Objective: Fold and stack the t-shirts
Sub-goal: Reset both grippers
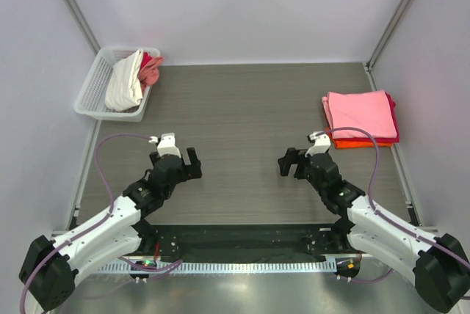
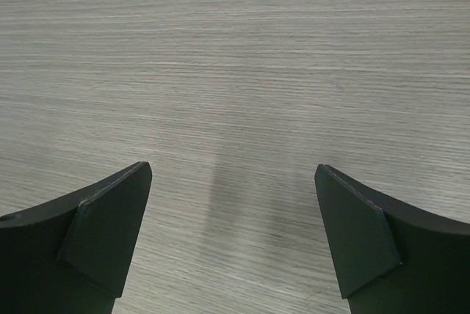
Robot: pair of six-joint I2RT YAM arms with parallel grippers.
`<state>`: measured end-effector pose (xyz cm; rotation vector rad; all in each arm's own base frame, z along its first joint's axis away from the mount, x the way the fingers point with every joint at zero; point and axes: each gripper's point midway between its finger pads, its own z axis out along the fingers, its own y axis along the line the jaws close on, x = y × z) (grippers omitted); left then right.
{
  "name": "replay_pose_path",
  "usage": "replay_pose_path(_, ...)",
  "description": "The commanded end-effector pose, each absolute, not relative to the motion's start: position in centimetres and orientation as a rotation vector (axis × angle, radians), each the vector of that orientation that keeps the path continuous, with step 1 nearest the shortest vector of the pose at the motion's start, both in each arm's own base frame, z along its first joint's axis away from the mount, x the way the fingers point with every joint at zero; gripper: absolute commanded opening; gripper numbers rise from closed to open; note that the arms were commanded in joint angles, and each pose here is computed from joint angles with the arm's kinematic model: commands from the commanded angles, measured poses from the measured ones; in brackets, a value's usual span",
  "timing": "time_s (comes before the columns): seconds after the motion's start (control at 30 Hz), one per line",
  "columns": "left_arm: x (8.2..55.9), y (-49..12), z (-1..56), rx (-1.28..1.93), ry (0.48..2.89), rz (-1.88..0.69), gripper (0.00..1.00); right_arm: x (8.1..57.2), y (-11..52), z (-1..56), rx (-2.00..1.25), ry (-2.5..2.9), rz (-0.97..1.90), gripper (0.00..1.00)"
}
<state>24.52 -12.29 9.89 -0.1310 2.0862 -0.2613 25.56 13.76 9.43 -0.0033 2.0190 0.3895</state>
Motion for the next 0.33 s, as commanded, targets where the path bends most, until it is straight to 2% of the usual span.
replay_pose_path(0.0, 25.5, -12.8, 11.9, -0.152, 1.995, -0.313, 1.00, 26.5, 14.8, 13.1, -0.014, 1.860, 0.475, 1.00)
replay_pose_path(0.3, 25.2, -12.3, 12.4, -0.168, 1.963, -0.326, 1.00, 27.0, 13.3, 12.7, 0.082, 1.884, 0.402, 1.00)
